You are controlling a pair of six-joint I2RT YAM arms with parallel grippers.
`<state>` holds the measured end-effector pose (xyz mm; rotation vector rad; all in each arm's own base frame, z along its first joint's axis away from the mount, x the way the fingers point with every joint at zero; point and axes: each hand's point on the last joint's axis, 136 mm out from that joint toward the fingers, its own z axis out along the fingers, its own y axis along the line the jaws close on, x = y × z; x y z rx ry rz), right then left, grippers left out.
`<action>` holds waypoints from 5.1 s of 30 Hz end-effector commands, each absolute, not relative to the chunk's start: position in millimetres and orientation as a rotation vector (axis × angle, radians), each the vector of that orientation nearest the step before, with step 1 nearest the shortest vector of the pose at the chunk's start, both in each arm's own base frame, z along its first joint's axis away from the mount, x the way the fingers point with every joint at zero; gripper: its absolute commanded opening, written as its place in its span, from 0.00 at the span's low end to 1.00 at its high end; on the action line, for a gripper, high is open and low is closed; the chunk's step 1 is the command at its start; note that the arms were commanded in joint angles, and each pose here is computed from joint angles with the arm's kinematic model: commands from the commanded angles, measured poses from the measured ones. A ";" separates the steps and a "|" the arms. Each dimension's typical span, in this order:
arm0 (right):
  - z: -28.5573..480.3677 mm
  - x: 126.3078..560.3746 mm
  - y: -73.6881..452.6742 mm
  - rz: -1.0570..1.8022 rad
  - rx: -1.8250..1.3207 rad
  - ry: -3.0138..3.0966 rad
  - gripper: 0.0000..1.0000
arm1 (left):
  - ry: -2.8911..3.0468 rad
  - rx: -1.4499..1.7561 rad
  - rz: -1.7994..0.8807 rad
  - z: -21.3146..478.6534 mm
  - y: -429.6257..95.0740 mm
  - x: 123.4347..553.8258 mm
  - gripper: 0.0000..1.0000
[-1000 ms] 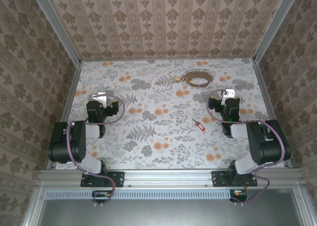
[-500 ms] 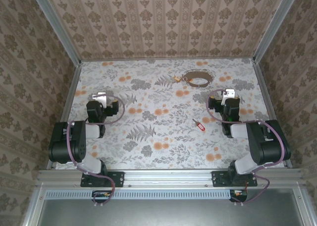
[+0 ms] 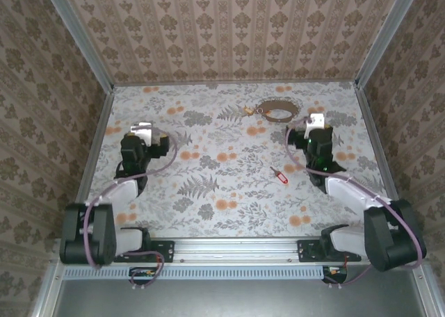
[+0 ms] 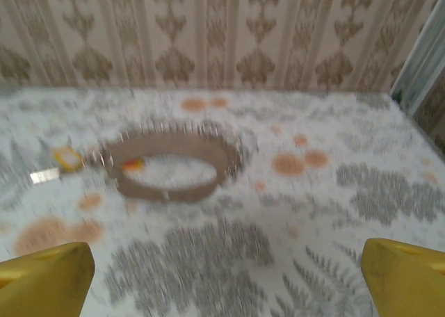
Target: Put the keys on the keyring
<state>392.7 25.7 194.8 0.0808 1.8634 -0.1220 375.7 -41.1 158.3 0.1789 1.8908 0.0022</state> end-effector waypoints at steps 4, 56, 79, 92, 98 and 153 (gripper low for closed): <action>196.0 428.4 59.7 -0.006 -0.008 2.226 1.00 | 2.015 0.065 -0.073 185.2 -64.5 339.2 1.00; 25.6 508.0 173.0 0.336 -0.328 2.892 1.00 | 2.062 0.236 -0.732 172.4 -164.8 335.2 1.00; 31.3 360.2 308.0 0.752 -0.522 2.870 1.00 | 2.049 0.160 -0.692 178.9 -139.5 318.2 1.00; 113.2 326.2 341.6 0.923 -0.572 2.655 0.98 | 2.109 0.096 -0.640 168.1 -122.8 307.5 1.00; 120.6 329.7 279.4 0.691 -0.554 2.652 0.96 | 2.188 0.208 -0.714 157.9 -152.2 309.6 0.97; 29.3 342.3 247.8 0.642 -0.608 2.819 0.48 | 2.353 0.534 -0.958 110.7 -257.8 304.2 0.64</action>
